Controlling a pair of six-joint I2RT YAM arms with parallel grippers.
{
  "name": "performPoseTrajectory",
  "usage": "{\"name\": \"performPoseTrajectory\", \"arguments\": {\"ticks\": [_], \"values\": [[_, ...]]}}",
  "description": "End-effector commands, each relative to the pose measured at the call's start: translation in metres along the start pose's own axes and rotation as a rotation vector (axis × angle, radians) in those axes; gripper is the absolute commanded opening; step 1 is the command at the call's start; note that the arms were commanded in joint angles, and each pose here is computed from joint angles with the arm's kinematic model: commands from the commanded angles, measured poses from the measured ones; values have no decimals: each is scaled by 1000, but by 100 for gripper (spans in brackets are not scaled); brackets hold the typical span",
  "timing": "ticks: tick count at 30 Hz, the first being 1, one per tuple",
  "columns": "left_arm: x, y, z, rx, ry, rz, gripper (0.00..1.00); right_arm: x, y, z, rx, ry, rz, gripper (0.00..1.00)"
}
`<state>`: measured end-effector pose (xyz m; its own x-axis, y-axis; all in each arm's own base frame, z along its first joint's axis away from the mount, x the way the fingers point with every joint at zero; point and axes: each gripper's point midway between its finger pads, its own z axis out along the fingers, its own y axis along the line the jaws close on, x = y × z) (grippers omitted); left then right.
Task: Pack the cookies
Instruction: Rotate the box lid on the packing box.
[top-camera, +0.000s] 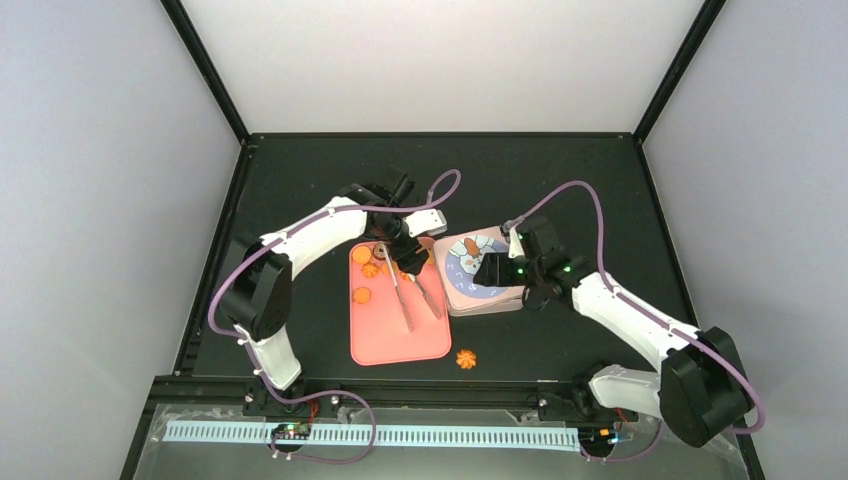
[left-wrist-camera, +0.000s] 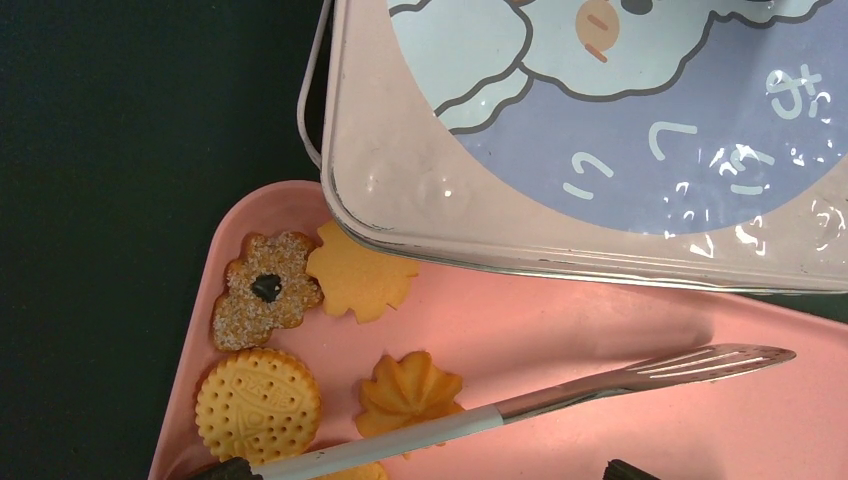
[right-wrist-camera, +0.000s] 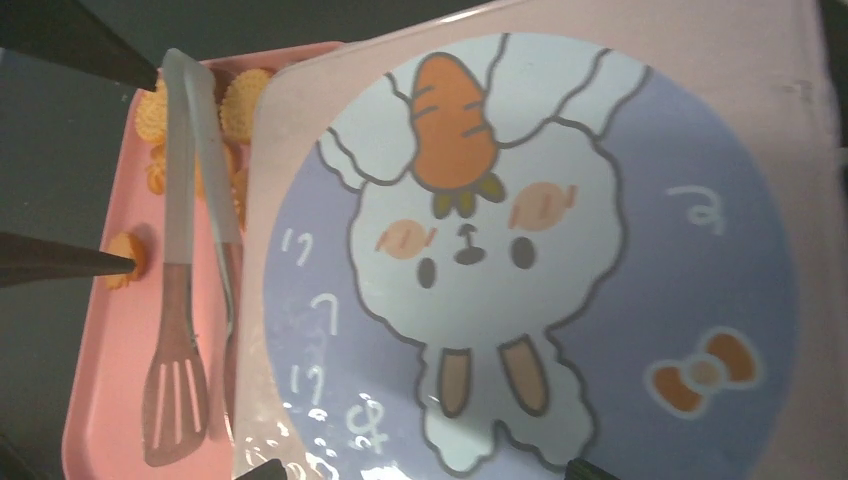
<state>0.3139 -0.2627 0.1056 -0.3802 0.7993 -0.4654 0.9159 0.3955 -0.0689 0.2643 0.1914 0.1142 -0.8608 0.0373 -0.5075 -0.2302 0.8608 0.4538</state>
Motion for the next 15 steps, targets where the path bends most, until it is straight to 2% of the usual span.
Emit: {"name": "performPoseTrajectory", "arguments": {"ticks": [1,15], "values": [[-4,-2,0,9,-2,3,92,-4,14,4,-35,-10,9,74],[10,-5,10,20,29,-7,91,-30,-1,-20,124,-84,-67,75]]}}
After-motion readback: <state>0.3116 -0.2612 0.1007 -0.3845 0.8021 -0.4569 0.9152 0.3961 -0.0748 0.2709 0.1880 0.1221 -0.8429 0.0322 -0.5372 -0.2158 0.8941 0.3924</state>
